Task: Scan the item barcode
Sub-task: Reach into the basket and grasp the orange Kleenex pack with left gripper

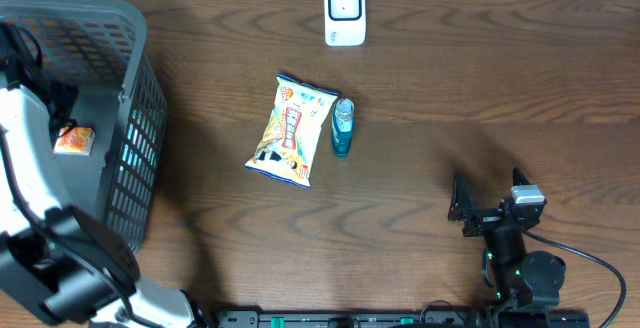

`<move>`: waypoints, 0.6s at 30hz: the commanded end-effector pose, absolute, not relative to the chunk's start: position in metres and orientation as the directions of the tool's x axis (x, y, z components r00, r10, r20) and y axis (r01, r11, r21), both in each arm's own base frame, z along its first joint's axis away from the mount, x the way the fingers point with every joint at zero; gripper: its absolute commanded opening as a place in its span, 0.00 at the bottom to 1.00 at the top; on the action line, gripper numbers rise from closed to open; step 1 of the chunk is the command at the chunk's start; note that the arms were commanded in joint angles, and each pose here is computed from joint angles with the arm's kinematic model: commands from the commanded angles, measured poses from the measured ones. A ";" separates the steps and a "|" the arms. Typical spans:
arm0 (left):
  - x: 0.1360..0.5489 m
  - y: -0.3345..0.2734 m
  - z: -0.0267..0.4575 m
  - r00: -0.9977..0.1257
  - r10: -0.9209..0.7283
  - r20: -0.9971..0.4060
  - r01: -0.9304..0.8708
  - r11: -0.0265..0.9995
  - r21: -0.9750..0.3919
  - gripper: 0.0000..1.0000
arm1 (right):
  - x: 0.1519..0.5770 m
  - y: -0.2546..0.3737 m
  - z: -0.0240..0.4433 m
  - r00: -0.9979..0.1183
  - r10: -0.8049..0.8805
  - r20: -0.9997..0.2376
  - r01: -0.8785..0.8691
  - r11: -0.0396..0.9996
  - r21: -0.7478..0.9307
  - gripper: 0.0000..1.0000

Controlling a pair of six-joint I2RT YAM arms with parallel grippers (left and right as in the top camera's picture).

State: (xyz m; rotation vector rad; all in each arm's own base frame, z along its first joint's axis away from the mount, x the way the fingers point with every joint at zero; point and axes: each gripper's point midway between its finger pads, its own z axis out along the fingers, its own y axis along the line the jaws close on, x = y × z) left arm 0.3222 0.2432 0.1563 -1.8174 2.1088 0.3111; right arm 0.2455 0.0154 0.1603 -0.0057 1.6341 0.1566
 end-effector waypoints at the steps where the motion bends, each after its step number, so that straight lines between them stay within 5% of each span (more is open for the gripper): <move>1: 0.315 0.252 0.128 -0.076 -0.945 -0.318 -0.995 0.094 -0.041 0.94 | 0.246 0.014 0.159 -0.073 0.083 -0.994 -0.095 0.991 0.090 0.99; 7: 0.303 0.261 0.087 -0.051 -0.956 -0.288 -0.998 0.058 -0.015 0.94 | 0.246 0.014 0.159 -0.073 0.083 -0.994 -0.095 0.991 0.090 0.99; 11: 0.322 0.252 0.060 -0.140 -0.957 -0.253 -0.978 0.173 -0.114 0.94 | 0.246 0.014 0.159 -0.072 0.083 -0.994 -0.095 0.991 0.089 0.99; 18: 0.325 0.250 0.039 -0.128 -0.958 -0.257 -0.972 0.173 -0.161 0.94 | 0.246 0.014 0.159 -0.072 0.083 -0.994 -0.095 0.991 0.089 0.99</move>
